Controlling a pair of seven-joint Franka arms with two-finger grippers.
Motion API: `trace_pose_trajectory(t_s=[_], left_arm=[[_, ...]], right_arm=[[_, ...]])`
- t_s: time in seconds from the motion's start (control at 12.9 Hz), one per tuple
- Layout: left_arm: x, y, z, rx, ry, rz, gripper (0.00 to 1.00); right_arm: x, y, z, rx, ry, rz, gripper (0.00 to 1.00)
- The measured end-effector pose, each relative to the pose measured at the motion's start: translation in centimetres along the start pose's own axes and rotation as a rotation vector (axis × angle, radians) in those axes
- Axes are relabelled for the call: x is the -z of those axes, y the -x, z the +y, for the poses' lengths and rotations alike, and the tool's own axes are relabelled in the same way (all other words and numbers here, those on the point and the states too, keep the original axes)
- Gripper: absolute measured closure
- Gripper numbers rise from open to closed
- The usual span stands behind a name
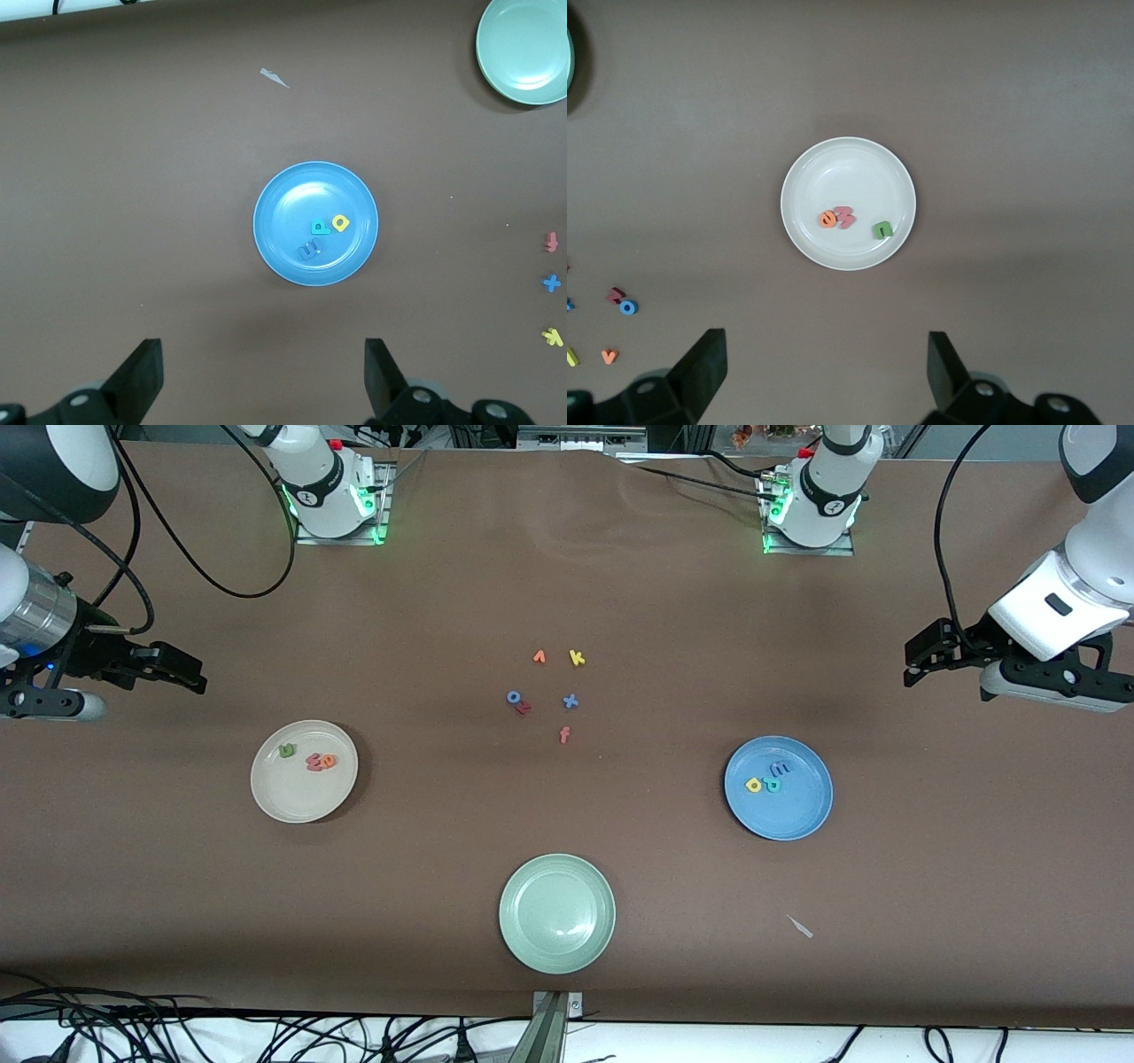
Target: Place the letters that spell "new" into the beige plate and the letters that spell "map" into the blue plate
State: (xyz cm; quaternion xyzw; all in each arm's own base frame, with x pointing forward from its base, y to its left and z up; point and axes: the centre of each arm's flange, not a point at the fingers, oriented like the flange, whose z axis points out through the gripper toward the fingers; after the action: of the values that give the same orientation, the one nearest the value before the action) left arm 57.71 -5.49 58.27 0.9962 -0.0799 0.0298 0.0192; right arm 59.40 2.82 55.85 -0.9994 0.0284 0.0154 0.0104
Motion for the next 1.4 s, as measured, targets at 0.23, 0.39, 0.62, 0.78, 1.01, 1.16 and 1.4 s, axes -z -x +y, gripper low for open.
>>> trace_pose_trajectory(t_s=[0.23, 0.39, 0.62, 0.78, 1.01, 1.16, 1.4], left_arm=[[0.0, 0.0, -0.1, 0.001, 0.000, 0.001, 0.00], [0.3, 0.0, -0.6, 0.010, -0.001, 0.003, 0.00], [0.5, 0.1, -0.9, 0.016, -0.001, 0.001, 0.00], [0.5, 0.1, -0.9, 0.016, -0.001, 0.000, 0.00], [0.5, 0.1, -0.9, 0.016, -0.001, -0.002, 0.00], [0.5, 0.1, -0.9, 0.016, -0.001, -0.003, 0.00], [0.5, 0.1, -0.9, 0.016, -0.001, -0.004, 0.00]], right_arm=[[1.2, -0.2, 1.0, -0.016, 0.001, 0.019, 0.00], [1.5, -0.3, 1.8, -0.027, 0.001, 0.026, 0.00], [1.6, -0.3, 1.8, -0.026, 0.002, 0.027, 0.00], [1.6, -0.3, 1.6, -0.023, 0.001, 0.026, 0.00], [1.6, -0.2, 1.3, -0.018, 0.001, 0.026, 0.00], [1.6, -0.2, 1.3, -0.018, 0.001, 0.026, 0.00], [1.6, -0.2, 1.3, -0.017, 0.003, 0.027, 0.00]])
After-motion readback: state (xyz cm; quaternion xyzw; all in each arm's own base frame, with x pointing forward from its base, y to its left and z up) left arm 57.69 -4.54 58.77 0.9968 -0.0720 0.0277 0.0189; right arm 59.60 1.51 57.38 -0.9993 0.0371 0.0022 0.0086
